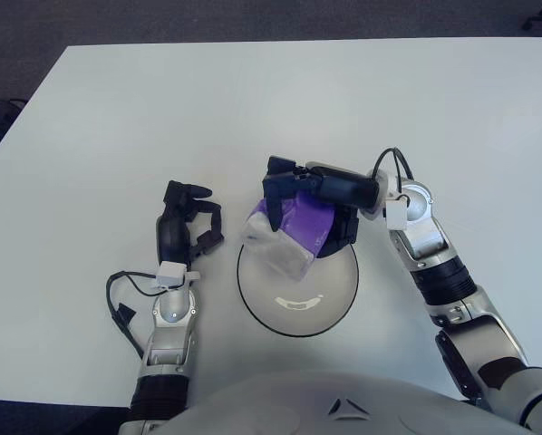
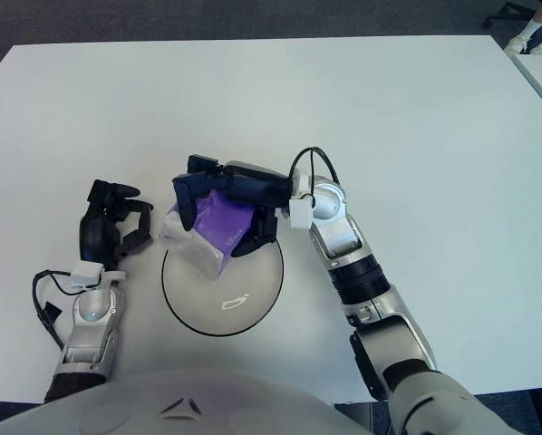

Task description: Put the tissue paper into the plate.

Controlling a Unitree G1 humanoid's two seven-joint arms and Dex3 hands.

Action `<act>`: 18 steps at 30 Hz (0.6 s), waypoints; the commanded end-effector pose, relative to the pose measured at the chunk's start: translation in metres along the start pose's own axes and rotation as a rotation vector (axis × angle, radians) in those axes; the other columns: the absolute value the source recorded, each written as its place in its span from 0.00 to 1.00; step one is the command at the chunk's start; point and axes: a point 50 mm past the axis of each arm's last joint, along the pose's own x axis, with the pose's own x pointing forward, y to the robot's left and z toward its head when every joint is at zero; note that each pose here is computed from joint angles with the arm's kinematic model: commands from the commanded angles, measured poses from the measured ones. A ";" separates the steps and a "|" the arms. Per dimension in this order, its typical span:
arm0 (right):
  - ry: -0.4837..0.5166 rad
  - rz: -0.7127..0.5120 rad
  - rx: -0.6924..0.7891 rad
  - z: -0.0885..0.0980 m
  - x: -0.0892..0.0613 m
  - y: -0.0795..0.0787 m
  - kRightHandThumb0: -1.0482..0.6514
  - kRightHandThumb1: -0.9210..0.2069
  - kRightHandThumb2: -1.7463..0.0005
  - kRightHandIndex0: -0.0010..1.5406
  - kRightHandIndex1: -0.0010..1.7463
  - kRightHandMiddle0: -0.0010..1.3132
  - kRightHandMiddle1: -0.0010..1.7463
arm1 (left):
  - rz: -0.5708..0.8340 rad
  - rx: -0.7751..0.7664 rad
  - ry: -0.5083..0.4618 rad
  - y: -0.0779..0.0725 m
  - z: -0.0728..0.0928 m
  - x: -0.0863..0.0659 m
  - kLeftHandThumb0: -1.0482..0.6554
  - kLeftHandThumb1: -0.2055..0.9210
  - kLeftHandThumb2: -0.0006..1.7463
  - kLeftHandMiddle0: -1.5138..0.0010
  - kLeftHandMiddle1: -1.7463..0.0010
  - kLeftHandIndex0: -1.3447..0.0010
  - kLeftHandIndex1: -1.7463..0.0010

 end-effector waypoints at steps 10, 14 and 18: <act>-0.051 0.020 -0.185 0.006 -0.006 -0.009 0.07 0.00 0.52 0.00 0.12 0.01 0.25 | 0.012 0.030 0.256 0.004 -0.048 -0.027 0.61 0.68 0.51 0.59 0.25 0.75 0.00; -0.036 0.050 -0.205 0.004 -0.008 -0.010 0.03 0.00 0.49 0.00 0.02 0.00 0.06 | 0.022 0.039 0.263 0.003 -0.049 -0.027 0.61 0.74 0.46 0.61 0.25 0.79 0.00; -0.020 0.086 -0.198 0.004 -0.009 -0.014 0.01 0.00 0.51 0.00 0.01 0.00 0.02 | 0.032 0.043 0.264 0.002 -0.049 -0.026 0.61 0.77 0.44 0.62 0.24 0.82 0.00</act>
